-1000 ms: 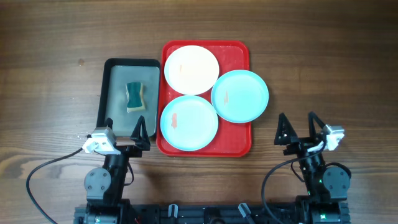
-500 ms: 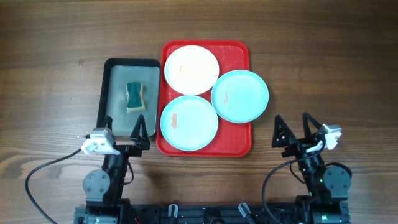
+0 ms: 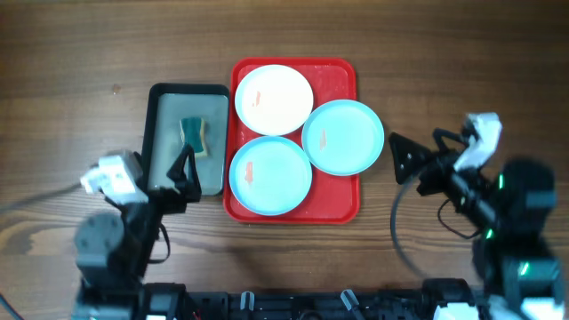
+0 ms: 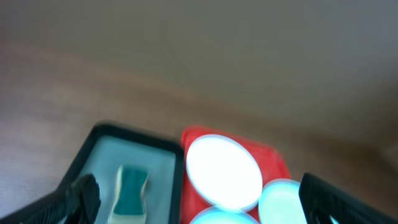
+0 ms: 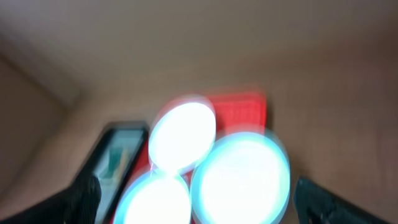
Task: Clean dirty plates on tray and stack at the side
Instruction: 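Move left gripper to sponge and right gripper to blue plate rim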
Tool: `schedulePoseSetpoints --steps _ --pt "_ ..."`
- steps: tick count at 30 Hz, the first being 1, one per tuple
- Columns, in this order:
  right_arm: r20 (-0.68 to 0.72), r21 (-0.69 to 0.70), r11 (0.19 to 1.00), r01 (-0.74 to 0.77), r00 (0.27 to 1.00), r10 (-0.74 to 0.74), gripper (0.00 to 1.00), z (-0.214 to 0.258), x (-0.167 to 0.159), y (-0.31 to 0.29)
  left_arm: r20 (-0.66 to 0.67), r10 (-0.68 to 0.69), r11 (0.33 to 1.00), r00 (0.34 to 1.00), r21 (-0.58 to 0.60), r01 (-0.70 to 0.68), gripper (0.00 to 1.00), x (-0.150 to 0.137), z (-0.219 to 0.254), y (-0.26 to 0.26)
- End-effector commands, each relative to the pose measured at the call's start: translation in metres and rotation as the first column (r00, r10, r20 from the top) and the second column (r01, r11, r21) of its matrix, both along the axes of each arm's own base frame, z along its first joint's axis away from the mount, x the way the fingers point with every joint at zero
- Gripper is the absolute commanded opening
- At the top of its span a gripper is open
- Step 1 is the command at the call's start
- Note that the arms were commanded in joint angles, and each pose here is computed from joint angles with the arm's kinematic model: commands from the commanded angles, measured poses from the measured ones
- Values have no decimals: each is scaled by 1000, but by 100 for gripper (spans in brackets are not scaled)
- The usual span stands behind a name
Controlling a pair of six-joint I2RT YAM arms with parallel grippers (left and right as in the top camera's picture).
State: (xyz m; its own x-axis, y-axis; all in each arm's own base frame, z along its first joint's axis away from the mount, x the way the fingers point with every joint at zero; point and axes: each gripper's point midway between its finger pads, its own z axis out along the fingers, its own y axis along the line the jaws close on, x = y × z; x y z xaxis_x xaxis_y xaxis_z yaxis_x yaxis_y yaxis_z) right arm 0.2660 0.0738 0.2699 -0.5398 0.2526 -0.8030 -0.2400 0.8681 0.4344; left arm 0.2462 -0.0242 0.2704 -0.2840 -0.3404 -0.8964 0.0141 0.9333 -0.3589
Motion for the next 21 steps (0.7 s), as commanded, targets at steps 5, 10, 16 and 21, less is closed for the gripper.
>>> schedulePoseSetpoints --steps 5,10,16,21 --pt "-430 -34 984 -174 892 143 100 -15 19 10 -354 -143 988 924 10 157 100 38 18 -24" --pt "-545 84 977 -196 811 210 100 -36 31 24 -470 -149 987 870 -11 163 100 68 -1 -27" --pt "-561 194 943 -272 757 334 84 -45 30 45 -582 -145 987 800 -28 159 100 81 -39 -28" --pt "-633 60 966 -252 739 232 64 -63 25 51 -636 -137 988 759 -30 153 99 85 -58 -27"
